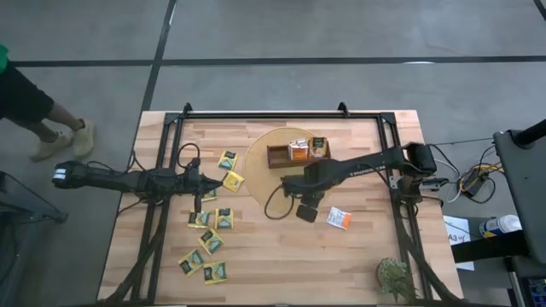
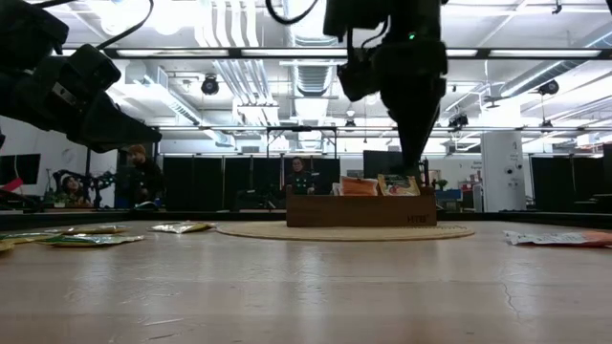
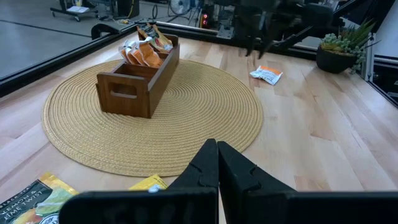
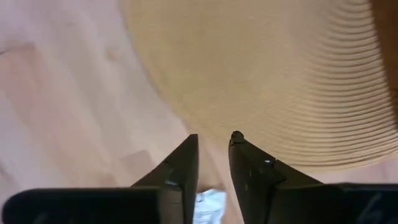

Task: Pick & Place Tea
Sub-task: Put the white tea bag into the middle section of the wooden organizer

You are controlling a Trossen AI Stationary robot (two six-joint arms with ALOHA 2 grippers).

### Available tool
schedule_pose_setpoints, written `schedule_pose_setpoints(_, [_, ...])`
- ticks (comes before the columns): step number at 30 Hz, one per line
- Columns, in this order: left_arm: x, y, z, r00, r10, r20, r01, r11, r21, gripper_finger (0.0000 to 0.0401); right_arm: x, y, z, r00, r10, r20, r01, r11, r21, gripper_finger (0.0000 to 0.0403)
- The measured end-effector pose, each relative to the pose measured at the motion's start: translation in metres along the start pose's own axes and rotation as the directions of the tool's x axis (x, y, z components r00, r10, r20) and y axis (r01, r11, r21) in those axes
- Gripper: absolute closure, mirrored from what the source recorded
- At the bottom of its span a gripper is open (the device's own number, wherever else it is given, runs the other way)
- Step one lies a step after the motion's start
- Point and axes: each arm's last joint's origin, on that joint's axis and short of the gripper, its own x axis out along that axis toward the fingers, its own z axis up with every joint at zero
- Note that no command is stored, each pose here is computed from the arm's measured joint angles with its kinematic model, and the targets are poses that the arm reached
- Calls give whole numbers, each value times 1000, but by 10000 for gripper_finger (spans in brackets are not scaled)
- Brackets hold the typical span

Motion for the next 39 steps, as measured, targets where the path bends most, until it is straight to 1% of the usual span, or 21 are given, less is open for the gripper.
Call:
schedule_pose_setpoints(9, [0,0,0,1000,0,0,0,1000,0,401,0,29,-19,1000,-4,-19,4,1000,16,258])
schedule_pose_setpoints(11, [0,0,0,1000,0,0,0,1000,0,401,1,33,-24,999,-31,-18,31,999,15,243])
schedule_pose_setpoints(13, [0,0,0,1000,0,0,0,1000,0,401,3,34,-30,996,-88,-15,88,996,13,229])
schedule_pose_setpoints(15, [0,0,0,1000,0,0,0,1000,0,401,7,35,-36,991,-127,-30,128,992,7,218])
schedule_pose_setpoints(18, [0,0,0,1000,0,0,0,1000,0,401,15,31,-45,983,-166,-74,169,985,36,205])
schedule_pose_setpoints(22, [0,0,0,1000,0,0,0,1000,0,401,25,24,-60,976,-191,-109,197,979,49,193])
schedule_pose_setpoints(25, [0,0,0,1000,0,0,0,1000,0,401,29,17,-75,971,-201,-127,213,973,89,187])
schedule_pose_setpoints(27, [0,0,0,1000,0,0,0,1000,0,401,28,13,-84,978,-183,-102,195,973,120,183])
schedule_pose_setpoints(29, [0,0,0,1000,0,0,0,1000,0,401,28,11,-93,989,-143,-50,148,979,142,180])
schedule_pose_setpoints(32, [0,0,0,1000,0,0,0,1000,0,401,26,8,-105,997,-52,56,42,984,175,177])
schedule_pose_setpoints(35, [0,0,0,1000,0,0,0,1000,0,401,28,4,-114,989,37,143,-66,976,207,177])
schedule_pose_setpoints(37, [0,0,0,1000,0,0,0,1000,0,401,32,-1,-120,987,57,153,-93,967,238,178])
schedule_pose_setpoints(39, [0,0,0,1000,0,0,0,1000,0,401,39,-5,-126,990,52,134,-87,960,267,179])
